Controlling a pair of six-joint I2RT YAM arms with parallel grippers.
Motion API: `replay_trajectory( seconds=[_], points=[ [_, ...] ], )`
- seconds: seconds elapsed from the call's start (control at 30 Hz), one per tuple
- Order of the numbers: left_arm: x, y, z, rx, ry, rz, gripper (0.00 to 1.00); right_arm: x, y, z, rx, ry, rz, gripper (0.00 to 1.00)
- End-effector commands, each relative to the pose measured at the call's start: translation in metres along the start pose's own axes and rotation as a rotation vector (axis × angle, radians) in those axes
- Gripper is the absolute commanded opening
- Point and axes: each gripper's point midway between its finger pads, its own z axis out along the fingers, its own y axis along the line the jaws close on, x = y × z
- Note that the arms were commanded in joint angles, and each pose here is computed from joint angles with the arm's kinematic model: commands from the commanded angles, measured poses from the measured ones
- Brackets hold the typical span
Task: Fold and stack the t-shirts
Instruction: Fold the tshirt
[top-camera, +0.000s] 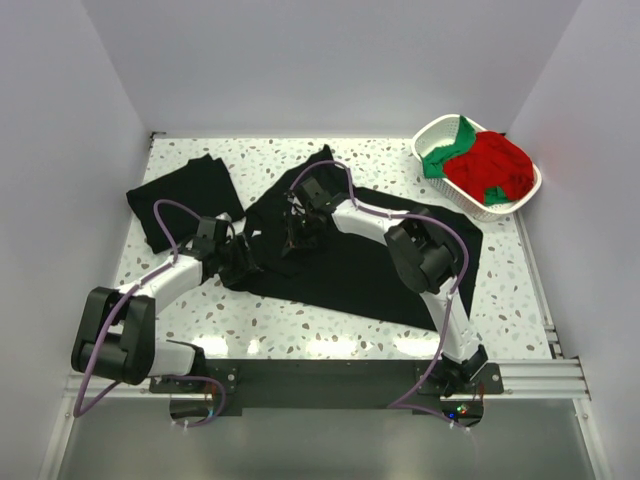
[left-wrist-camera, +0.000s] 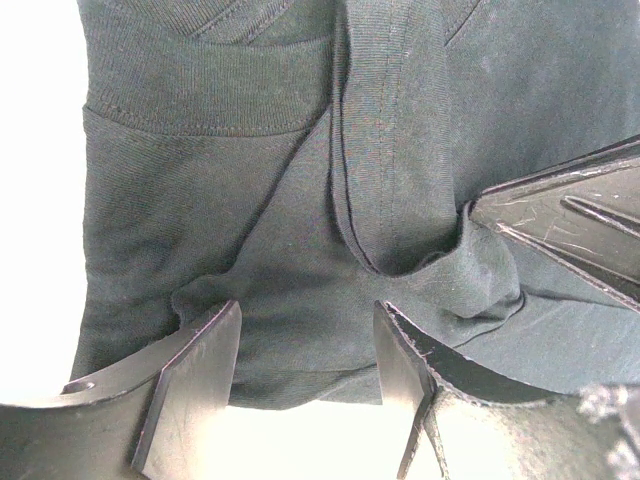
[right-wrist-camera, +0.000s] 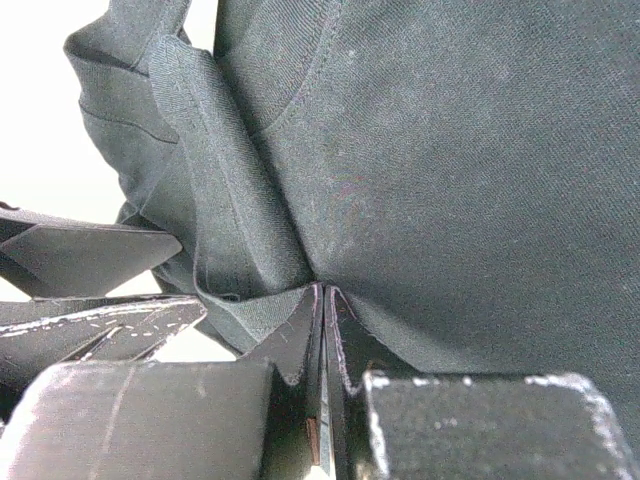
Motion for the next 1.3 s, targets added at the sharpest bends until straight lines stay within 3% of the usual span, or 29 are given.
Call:
replay_trajectory(
  seconds=[0.0,0.43,1.27],
  points=[
    [0.005,0.012,0.003,-0.033,-0.003,-0.009,0.61,-0.015,0.029,-0.020,-0.059,-0.058,-0.042,0.00],
    [0.008,0.015,0.003,-0.043,0.005,-0.011,0.61,-0.016,0.008,-0.063,0.097,-0.203,0.001,0.00],
    [0.010,0.023,-0.001,-0.076,0.000,-0.002,0.61,-0.001,-0.055,-0.072,0.386,-0.282,0.196,0.00]
  ],
)
